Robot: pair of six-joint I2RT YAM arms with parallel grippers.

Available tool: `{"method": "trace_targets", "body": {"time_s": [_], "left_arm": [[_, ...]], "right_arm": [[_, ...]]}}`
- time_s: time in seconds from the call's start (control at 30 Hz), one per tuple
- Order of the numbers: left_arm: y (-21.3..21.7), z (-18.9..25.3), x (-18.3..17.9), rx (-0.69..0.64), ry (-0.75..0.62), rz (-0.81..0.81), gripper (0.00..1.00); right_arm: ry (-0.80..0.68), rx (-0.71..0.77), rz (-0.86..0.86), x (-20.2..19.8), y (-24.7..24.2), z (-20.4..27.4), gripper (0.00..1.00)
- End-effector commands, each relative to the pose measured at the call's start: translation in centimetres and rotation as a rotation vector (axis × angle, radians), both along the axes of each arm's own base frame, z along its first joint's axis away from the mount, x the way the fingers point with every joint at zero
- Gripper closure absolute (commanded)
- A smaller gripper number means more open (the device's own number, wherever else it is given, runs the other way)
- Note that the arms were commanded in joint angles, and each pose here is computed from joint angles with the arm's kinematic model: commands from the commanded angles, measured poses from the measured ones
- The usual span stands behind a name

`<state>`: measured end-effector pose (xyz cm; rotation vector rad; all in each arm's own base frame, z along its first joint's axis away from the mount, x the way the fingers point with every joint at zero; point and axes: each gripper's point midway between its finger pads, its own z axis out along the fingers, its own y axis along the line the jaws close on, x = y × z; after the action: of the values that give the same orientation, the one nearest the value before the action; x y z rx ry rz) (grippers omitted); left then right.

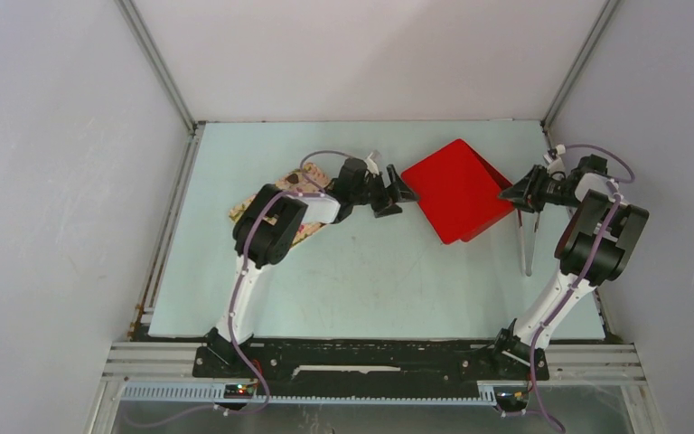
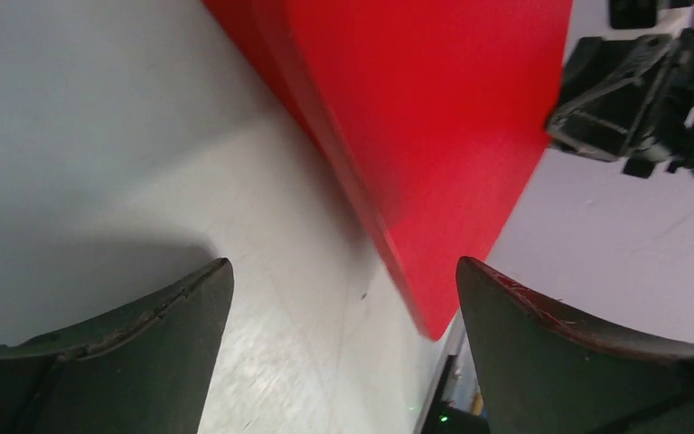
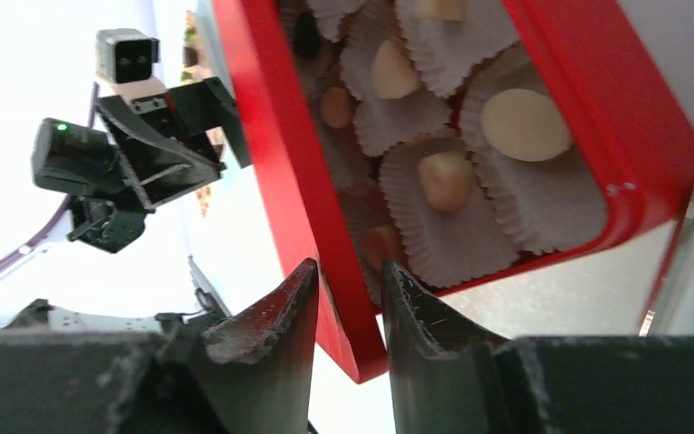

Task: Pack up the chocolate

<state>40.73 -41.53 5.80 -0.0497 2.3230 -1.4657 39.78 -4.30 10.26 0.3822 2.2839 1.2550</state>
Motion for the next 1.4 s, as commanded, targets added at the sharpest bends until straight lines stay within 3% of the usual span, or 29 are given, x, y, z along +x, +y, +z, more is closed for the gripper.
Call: {"method": "trace_targets", "body": {"time_s": [0.0,0.1,0.2,0.5,0.83,1.37], "left_arm": [[-4.6,4.3,-0.1,-0.190,-0.015,-0.040,0.06],[-5.7,4.4,-0.7,-0.227,0.017,-0.039,0.09],[-6.4,4.1,-1.5,-0.235,0.045,-0.047,0.11],[-6.1,3.5,-2.4,-0.192,0.050,-0.062,0.12],[-4.9,2.8,-2.9,0.059,-0.016,-0.089,0.04],[-6.3,4.9,-4.2,-0.020,-0.051,-0.157,0.05]], "right_arm": [[0.001,-0.119,-0.038,-0.2,-1.3,0.7,0.61],[-0.046,-0.215,-0.044,-0.1,-1.9,2.0,0.47],[-0.093,-0.335,-0.044,0.4,-2.5,3.1,0.43],[-0.172,-0.455,-0.045,4.7,-3.0,4.7,0.43],[-0.144,-0.613,0.000,9.2,-3.3,1.4,0.41],[-0.153,-0.632,-0.007,9.6,-3.7,0.2,0.39]]}}
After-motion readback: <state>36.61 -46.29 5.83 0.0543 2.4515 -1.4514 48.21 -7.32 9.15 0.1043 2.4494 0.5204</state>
